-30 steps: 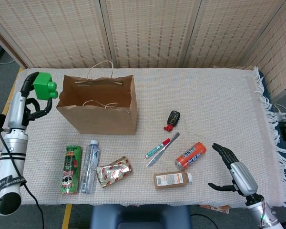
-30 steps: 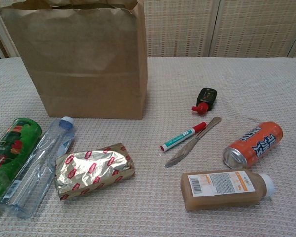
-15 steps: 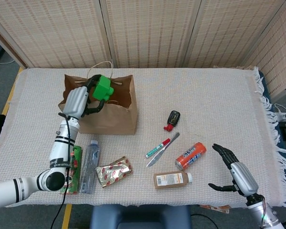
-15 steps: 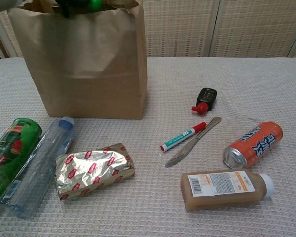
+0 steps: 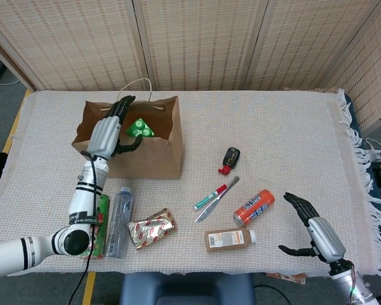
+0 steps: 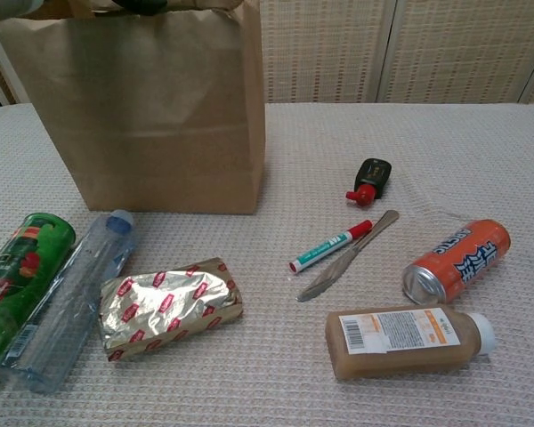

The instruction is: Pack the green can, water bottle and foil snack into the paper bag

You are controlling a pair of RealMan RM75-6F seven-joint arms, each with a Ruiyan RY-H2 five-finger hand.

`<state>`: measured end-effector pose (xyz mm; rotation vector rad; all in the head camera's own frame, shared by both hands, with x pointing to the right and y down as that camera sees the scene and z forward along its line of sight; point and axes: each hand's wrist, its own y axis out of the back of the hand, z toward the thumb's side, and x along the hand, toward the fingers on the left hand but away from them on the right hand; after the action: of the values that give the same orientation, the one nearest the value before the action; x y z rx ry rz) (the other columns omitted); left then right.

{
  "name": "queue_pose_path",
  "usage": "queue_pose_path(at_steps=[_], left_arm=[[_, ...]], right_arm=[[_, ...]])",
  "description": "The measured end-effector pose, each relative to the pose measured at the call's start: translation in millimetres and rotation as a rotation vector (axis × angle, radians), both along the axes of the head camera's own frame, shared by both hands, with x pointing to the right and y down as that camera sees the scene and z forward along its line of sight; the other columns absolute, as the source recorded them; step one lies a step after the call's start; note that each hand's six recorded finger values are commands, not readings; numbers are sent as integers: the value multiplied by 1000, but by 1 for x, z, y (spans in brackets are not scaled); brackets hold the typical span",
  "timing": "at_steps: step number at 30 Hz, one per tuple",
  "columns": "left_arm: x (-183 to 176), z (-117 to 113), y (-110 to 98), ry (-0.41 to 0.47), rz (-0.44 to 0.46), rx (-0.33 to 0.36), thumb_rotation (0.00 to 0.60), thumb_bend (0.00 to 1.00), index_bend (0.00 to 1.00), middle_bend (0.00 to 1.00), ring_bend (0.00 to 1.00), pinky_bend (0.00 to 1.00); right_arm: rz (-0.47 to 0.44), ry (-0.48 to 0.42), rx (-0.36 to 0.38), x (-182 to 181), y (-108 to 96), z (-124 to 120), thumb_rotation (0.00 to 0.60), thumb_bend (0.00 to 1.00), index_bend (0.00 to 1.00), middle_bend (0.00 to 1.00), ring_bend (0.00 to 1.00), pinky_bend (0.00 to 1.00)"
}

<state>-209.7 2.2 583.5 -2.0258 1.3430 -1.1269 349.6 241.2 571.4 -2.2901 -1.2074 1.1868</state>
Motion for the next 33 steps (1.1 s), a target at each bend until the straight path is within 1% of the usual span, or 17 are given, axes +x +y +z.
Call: queue_pose_path(at_steps=[8,10,11,13,14,15,17,19,22,24,25,26,28,29,30,31,33], left_arm=[[-6,-4,-8,-5,-29,8,600,382,2,0,0,150],[-9,-7,-8,0,-36,15,600,422,52,25,39,205],[-12,-9,-9,3,-40,26,600,464,122,80,99,273],[-20,-17,-9,9,-59,67,600,535,297,246,257,420],[-26,-21,-8,11,-71,89,600,567,426,382,375,520],[-32,-25,-8,13,-85,112,600,581,507,486,462,587],[-52,-33,-2,10,-116,160,600,595,566,600,558,646],[-74,-38,9,-7,-134,192,600,603,574,634,586,657],[-106,-36,33,-51,-128,196,600,604,577,636,588,661],[-124,-31,51,-81,-114,180,600,603,575,630,587,654],[-136,-27,64,-102,-102,163,600,600,570,623,583,647],[-144,-23,74,-119,-89,149,600,588,554,597,564,625],[-160,-15,96,-168,-39,121,600,550,491,499,494,566],[-166,-12,104,-193,-11,114,600,519,424,417,430,515],[-172,-9,111,-222,21,109,600,476,316,313,337,440],[-181,-5,120,-265,69,105,600,454,249,254,278,393],[-193,2,133,-337,151,101,600,405,81,101,113,250]], right_arm=[[0,10,3,1,-1,1,600,0,0,0,0,0],[3,9,3,2,-1,0,600,0,0,0,0,0],[4,9,2,2,-1,0,600,0,0,0,0,0],[3,8,0,2,-1,0,600,0,0,0,0,0],[1,7,0,2,-1,0,600,0,0,0,0,0],[-1,7,0,2,-1,-1,600,0,0,0,0,0],[-4,9,0,2,0,-1,600,0,0,0,0,0],[-7,12,-1,2,0,-1,600,0,0,0,0,0],[-10,17,-1,2,0,0,600,0,0,0,0,0],[-13,21,0,2,0,0,600,0,0,0,0,0],[-16,26,4,2,0,0,600,0,0,0,0,0],[-18,30,7,2,0,0,600,0,0,0,0,0],[-21,34,11,0,1,1,600,0,0,0,0,0],[-22,34,12,0,1,1,600,0,0,0,0,0],[-23,35,11,0,1,1,600,0,0,0,0,0],[-24,35,11,-1,1,2,600,0,0,0,0,0],[-28,34,15,-2,1,2,600,0,0,0,0,0]])
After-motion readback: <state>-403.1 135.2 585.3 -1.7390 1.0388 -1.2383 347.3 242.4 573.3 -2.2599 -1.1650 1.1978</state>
